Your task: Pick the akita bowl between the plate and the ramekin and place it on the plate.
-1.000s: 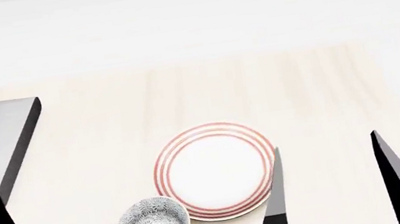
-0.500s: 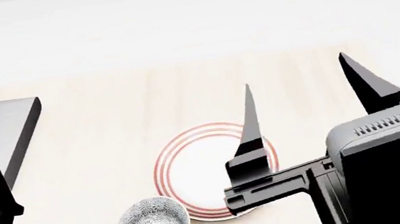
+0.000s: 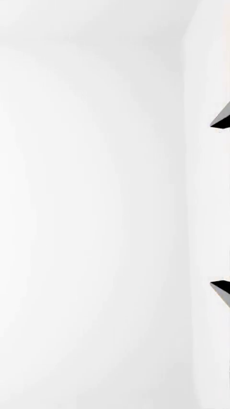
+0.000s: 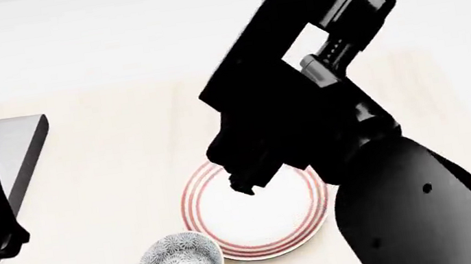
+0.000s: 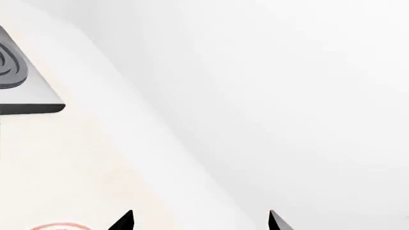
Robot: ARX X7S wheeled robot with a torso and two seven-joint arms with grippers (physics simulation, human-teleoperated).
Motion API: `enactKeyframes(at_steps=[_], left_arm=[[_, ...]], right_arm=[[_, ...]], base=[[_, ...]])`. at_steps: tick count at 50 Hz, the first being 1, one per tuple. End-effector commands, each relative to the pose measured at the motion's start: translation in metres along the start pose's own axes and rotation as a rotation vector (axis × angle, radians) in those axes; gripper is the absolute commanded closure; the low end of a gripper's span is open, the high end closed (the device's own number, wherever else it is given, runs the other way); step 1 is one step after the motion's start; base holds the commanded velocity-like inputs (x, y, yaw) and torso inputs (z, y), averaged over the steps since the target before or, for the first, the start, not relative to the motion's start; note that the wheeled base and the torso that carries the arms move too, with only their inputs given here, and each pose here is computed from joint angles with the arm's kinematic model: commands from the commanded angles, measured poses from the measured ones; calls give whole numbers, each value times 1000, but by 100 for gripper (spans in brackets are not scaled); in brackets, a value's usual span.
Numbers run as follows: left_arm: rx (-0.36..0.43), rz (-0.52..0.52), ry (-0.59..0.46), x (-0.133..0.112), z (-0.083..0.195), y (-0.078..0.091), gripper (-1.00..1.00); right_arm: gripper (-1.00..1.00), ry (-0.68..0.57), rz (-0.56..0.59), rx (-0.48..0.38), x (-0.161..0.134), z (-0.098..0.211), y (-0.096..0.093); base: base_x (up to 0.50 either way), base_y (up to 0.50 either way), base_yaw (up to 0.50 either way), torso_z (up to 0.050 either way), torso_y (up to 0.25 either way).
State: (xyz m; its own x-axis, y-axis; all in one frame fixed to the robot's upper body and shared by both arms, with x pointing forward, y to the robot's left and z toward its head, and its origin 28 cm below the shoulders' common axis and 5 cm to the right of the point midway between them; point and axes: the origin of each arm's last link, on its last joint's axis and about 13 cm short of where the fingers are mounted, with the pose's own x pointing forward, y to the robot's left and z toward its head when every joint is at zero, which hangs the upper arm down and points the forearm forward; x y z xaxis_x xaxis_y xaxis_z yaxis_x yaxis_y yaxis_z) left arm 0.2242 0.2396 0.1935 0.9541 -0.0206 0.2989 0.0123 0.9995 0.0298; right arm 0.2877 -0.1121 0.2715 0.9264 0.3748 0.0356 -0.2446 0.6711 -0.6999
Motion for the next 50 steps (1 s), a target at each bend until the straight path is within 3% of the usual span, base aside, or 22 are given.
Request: enactKeyframes(at_steps=[1,11,19,22,32,50], left_arm=[[12,-4,14,-1,-4,2,-100],[13,-3,16,-2,-6,3,-100],[11,-15,21,-4,-6,2,-100],[12,-14,21,-4,-6,2,-100],[10,-22,21,-5,-6,3,-100],[-4,-20,31,-7,-7,4,-100]], right_arm=[[-100,76,122,-273,40,10,-25],[-100,144,402,-449,54,14,-14],[-100,118,597,-336,57,19,3],[-100,108,639,-354,56,19,10],[-100,107,702,-375,55,22,24],[-100,117,756,-381,72,3,48]], base=[[0,0,0,0,0],[0,0,0,0,0],[0,0,0,0,0],[0,0,0,0,0],[0,0,0,0,0],[0,0,0,0,0]])
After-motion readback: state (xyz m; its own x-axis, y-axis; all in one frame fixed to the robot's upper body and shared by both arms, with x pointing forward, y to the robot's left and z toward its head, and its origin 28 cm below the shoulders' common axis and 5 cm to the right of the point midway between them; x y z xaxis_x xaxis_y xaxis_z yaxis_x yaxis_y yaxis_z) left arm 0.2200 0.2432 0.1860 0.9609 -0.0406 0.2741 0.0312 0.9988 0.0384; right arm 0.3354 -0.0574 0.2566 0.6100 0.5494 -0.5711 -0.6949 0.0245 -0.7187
